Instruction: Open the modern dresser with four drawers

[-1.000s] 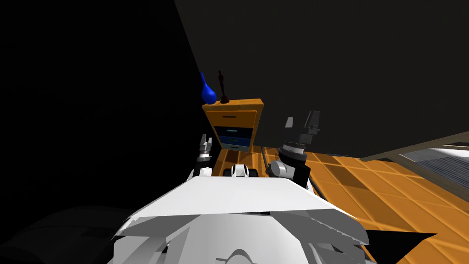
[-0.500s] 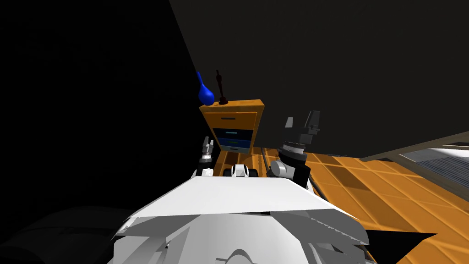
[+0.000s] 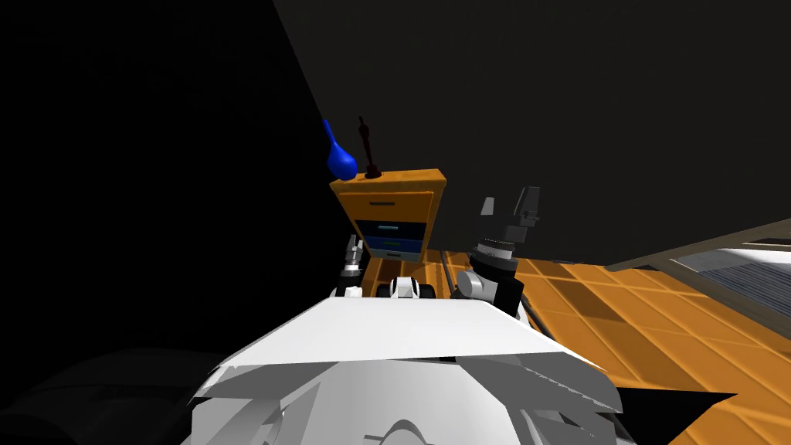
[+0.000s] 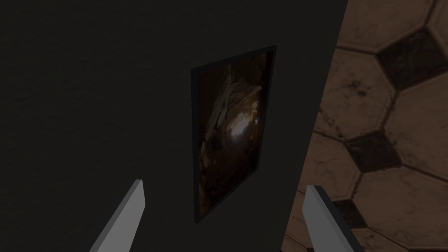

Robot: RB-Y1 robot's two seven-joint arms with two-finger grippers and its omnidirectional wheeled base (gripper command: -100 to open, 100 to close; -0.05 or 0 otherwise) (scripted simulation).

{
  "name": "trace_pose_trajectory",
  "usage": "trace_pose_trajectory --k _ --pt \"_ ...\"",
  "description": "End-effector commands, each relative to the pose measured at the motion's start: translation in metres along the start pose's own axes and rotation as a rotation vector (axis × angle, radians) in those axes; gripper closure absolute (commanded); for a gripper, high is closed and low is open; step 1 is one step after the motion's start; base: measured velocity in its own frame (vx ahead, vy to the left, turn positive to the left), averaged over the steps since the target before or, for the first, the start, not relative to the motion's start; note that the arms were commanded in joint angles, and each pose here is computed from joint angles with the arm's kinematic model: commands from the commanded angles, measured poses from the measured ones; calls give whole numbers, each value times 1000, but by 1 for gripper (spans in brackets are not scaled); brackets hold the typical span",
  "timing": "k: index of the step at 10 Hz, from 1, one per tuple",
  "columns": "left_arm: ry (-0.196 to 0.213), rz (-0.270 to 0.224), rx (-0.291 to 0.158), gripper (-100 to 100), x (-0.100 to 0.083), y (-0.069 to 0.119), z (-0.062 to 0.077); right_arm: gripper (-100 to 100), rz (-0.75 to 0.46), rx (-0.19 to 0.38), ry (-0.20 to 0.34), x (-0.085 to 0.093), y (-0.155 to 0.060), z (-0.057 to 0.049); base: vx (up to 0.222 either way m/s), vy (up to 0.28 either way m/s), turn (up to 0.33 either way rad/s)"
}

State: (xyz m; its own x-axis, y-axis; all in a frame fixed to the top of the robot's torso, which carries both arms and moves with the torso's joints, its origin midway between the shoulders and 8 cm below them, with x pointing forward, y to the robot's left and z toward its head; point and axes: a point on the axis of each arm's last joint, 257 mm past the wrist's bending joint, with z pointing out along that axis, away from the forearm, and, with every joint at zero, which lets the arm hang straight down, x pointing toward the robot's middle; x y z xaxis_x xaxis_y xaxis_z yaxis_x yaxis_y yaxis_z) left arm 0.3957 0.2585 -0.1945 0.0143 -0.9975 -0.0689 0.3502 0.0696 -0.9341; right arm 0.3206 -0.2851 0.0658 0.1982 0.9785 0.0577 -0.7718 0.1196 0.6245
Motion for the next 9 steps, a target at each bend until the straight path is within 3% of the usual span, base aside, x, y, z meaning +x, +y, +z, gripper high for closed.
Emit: trace_pose_trajectory --k 1,9 --pt "4 -2 -29 -100 2 21 -8 0 0 0 0 0 0 0 100 7 -41" --pt "27 1 -113 -100 12 74 -36 0 0 0 0 0 0 0 96 14 -41"
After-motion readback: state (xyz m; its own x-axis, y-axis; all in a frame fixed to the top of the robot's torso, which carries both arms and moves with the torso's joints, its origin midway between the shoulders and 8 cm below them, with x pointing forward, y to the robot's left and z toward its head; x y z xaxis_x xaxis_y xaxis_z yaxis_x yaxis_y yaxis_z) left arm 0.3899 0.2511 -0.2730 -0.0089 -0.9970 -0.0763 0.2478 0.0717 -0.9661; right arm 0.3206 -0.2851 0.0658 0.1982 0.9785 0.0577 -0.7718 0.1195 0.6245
